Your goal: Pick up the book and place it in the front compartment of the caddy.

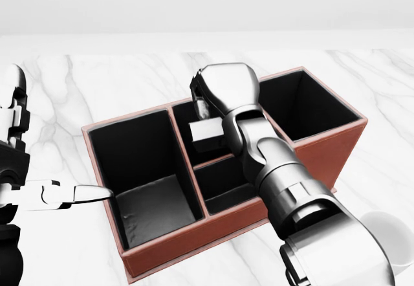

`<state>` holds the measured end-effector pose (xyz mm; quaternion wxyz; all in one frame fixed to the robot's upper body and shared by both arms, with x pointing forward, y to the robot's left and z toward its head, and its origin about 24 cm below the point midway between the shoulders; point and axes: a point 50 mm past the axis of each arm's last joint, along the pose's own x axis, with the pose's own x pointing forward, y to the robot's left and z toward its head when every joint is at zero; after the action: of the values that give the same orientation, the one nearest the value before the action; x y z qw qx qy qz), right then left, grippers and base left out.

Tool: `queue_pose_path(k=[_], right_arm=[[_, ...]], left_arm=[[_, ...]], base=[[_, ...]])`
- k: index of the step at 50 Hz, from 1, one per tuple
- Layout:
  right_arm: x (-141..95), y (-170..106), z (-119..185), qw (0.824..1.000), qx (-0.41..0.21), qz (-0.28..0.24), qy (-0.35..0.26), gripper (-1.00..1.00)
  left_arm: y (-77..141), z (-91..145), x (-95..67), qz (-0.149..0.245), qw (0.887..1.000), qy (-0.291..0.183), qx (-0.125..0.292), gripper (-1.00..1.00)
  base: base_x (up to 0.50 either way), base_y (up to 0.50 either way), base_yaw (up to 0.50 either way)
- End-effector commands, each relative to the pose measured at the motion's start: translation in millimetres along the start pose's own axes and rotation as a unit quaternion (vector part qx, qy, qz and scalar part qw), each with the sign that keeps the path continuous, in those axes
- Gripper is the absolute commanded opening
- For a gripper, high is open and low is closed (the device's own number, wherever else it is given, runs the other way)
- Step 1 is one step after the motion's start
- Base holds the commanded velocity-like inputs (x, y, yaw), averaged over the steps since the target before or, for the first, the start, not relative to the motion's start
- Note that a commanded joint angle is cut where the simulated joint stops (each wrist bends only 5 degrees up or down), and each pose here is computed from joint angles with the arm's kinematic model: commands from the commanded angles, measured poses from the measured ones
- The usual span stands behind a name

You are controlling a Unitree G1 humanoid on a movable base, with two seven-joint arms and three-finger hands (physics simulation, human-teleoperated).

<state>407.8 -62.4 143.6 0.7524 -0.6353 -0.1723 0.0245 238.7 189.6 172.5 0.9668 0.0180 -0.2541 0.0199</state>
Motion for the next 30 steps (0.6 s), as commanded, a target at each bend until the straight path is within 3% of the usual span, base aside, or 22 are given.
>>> queue_pose_path(k=[1,30], right_arm=[[1.1,-4.5,1.8,1.0,-0.007,-0.027,-0.005,-1.0],[-1.5,0.2,2.0,0.999,-0.015,-0.027,-0.008,-1.0]], left_arm=[[0.2,0.7,0.3,0.0,1.0,-0.002,0.0,1.0],[-0.8,-1.6,-0.5,-0.001,1.0,0.004,0.0,1.0]], base=[[0.0,0.0,0.0],[0.0,0.0,0.0]])
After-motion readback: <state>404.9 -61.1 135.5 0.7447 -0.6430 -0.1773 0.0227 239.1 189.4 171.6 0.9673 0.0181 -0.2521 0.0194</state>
